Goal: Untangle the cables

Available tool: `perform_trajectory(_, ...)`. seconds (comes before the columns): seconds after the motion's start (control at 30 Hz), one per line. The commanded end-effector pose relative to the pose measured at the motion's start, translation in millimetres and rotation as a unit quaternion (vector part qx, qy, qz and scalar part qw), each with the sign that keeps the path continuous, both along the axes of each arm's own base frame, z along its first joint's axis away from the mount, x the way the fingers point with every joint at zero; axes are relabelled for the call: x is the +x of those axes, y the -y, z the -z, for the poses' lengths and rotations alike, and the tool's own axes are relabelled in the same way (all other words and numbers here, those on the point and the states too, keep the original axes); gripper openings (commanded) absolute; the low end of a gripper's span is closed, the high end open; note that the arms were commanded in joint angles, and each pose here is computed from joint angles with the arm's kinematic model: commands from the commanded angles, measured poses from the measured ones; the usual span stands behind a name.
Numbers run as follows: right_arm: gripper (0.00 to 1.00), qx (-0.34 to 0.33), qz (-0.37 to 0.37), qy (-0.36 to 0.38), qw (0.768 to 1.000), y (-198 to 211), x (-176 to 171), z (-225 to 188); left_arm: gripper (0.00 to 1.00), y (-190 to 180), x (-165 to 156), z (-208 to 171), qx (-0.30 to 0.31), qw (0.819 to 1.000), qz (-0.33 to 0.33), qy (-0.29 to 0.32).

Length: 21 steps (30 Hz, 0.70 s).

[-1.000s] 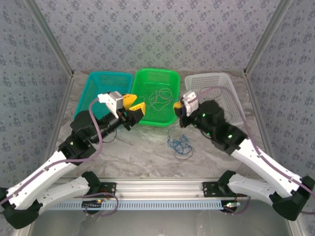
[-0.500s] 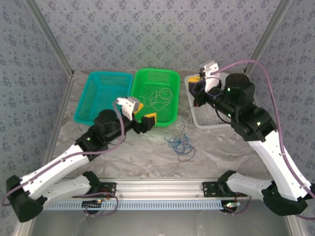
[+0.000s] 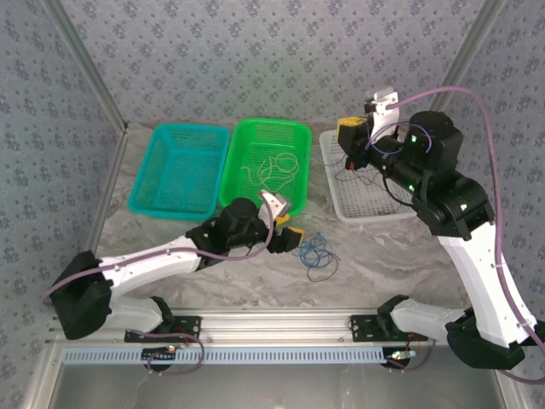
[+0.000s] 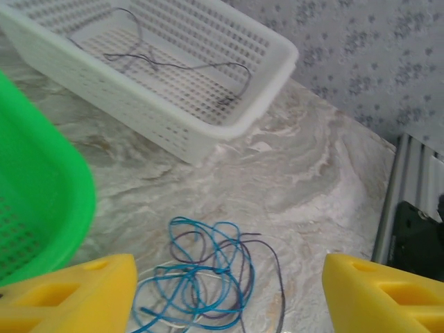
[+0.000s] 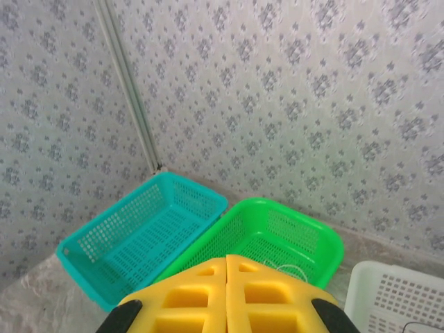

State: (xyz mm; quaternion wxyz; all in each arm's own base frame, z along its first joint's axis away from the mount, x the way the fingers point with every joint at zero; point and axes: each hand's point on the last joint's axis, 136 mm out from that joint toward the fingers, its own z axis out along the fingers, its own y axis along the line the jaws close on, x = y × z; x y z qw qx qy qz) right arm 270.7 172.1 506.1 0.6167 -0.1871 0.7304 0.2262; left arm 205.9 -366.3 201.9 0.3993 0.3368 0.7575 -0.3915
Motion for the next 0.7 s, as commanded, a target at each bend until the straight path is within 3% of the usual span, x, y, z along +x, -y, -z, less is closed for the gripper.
perform_trajectory(0.0, 0.0, 0.009, 0.003, -0.008, 1.0, 4, -2, -3, 0.69, 31, -12, -34, -0.062, 0.996, 0.058, 0.02)
perform_trajectory(0.1, 0.0, 0.008, 0.006, -0.011, 1.0, 4, -1, 0, 0.69, 47, -21, -28, -0.07, 0.994, 0.086, 0.006)
perform_trajectory(0.27, 0.0, -0.031, 0.051, -0.009, 0.998, 22, 11, 9, 0.63, 58, -16, -13, -0.039, 0.996, 0.079, -0.011)
perform_trajectory(0.67, 0.02, -0.088, 0.205, -0.171, 0.96, 118, 128, 141, 0.69, 12, 0, -9, -0.003, 1.0, -0.024, 0.02)
